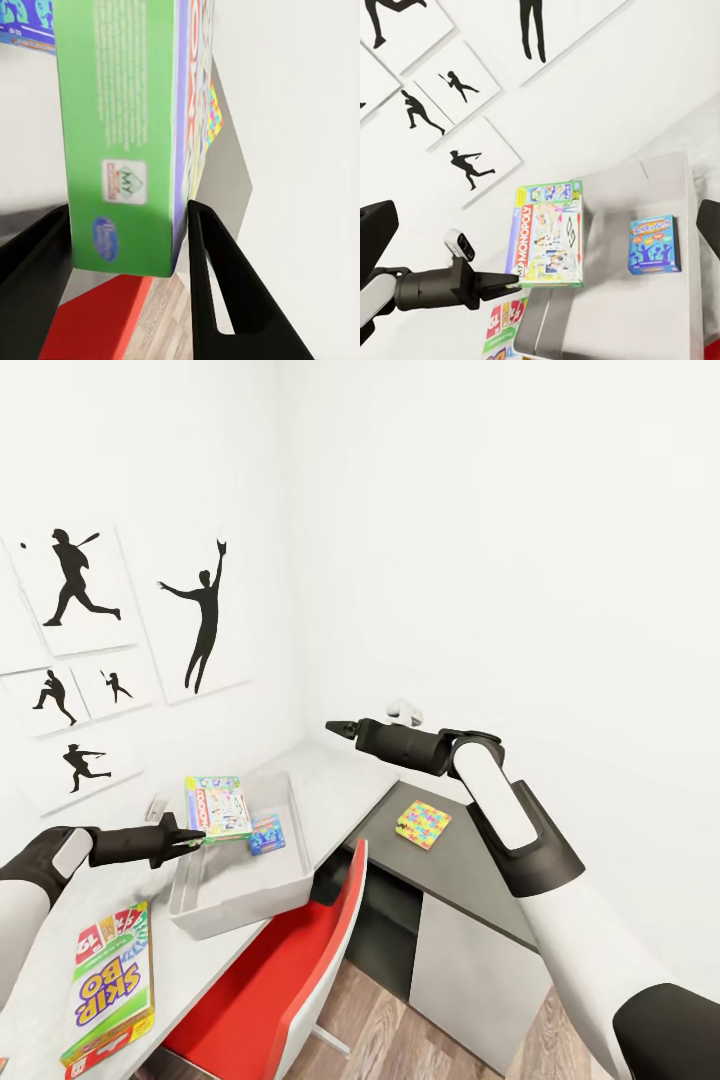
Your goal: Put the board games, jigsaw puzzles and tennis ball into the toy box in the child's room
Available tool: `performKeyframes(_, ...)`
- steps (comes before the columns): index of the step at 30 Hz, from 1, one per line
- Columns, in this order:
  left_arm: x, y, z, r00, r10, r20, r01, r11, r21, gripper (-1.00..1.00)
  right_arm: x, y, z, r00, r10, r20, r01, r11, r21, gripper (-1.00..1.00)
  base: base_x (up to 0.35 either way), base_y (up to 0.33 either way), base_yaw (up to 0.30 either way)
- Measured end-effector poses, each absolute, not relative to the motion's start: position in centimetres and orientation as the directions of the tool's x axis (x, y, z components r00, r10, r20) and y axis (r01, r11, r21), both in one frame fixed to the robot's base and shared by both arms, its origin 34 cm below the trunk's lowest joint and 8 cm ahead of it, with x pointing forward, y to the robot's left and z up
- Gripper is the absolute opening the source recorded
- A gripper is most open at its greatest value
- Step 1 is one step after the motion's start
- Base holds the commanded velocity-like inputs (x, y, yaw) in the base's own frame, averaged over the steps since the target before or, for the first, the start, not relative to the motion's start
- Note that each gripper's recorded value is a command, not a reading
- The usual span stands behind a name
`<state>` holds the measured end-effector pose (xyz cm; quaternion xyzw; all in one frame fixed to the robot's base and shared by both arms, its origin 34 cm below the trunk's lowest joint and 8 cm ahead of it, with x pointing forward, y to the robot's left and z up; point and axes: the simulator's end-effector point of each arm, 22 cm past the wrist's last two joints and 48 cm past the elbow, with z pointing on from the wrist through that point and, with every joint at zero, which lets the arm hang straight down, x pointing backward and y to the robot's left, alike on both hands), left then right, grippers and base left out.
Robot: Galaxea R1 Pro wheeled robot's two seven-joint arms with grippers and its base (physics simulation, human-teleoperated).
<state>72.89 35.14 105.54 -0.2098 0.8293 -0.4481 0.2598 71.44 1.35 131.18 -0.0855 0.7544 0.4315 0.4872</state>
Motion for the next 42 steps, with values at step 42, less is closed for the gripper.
performKeyframes(42, 73.0, 34.8, 101.6, -0.788, -0.588, -0.184, -0.164, 0.488, -0.857, -1.00, 71.6, 3.4, 129.9, -0.517, 0.292, -0.805, -0.573, 0.581, 0.578, 1.00, 0.000, 0.000, 0.000)
